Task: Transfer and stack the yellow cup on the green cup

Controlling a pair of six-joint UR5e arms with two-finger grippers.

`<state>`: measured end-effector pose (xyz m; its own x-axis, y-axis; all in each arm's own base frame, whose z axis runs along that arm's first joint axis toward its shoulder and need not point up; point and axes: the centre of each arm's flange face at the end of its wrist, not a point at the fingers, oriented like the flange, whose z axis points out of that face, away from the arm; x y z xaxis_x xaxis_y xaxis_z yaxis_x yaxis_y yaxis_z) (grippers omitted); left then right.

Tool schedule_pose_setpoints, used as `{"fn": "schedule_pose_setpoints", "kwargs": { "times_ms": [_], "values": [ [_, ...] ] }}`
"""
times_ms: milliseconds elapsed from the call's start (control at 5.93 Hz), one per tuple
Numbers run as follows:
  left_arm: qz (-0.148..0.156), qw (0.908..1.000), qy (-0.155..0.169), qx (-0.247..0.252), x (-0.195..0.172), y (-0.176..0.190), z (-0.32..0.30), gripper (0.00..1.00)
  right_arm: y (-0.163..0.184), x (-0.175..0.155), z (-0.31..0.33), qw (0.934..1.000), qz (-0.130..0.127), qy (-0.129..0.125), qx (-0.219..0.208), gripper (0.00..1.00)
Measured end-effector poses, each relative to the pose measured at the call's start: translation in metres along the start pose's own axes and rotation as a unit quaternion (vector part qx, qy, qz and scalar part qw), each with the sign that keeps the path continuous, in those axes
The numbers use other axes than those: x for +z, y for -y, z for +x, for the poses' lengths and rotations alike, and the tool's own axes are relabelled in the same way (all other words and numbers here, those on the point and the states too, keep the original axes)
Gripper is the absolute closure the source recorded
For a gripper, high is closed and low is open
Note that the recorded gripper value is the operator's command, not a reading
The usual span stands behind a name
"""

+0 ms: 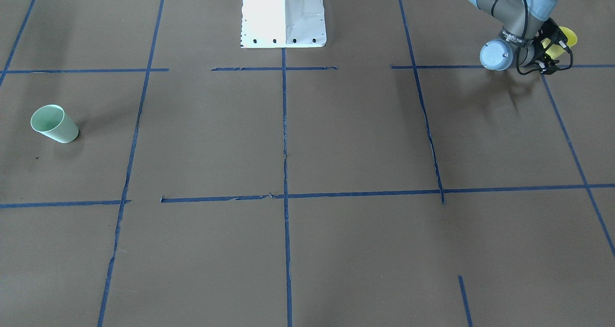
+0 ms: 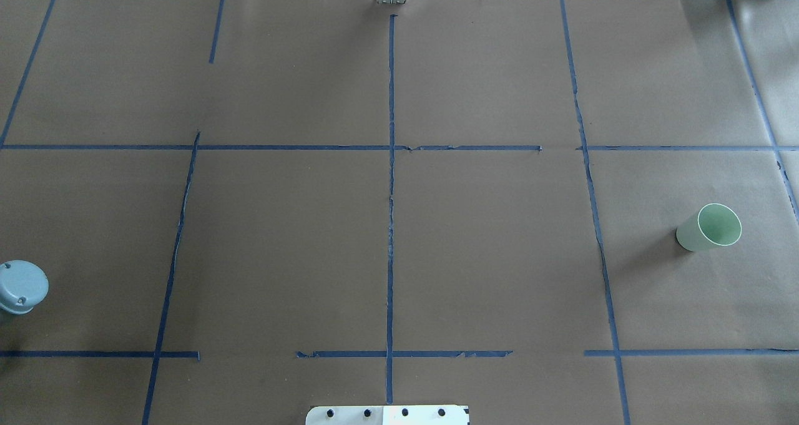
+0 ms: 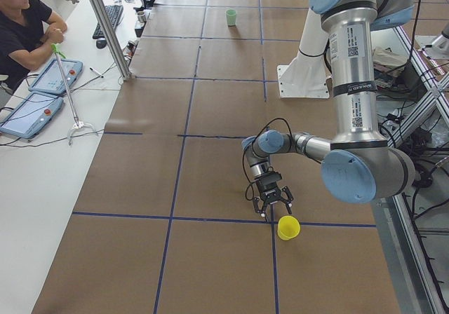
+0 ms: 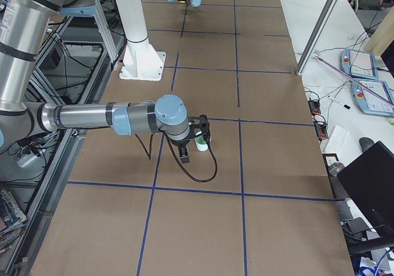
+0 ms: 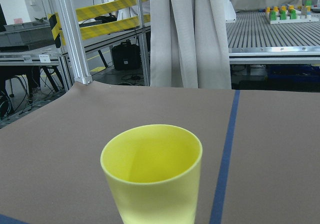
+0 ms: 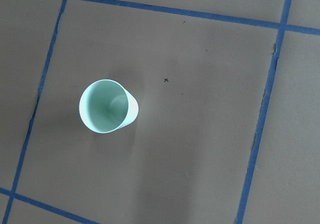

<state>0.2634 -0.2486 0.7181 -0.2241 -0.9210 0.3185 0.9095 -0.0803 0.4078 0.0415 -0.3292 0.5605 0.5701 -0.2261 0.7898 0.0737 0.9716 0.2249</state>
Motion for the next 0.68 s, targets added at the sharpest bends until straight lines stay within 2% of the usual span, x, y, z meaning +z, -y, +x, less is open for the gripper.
{"fn": "schedule_pose_setpoints", "kwargs": {
  "times_ms": [338,675],
  "values": [
    [0.022,0.9996,0.012,-0.011,0.02,-0.008,-0.009,0.01,-0.001,0.0,-0.004,0.9998,0.001,0.018,0.001,0.0],
    [0.041,0.9989,0.018,-0.013,0.039,-0.011,-0.008,0.02,-0.002,0.0,-0.005,0.9997,0.001,0.023,0.001,0.0]
  ]
}}
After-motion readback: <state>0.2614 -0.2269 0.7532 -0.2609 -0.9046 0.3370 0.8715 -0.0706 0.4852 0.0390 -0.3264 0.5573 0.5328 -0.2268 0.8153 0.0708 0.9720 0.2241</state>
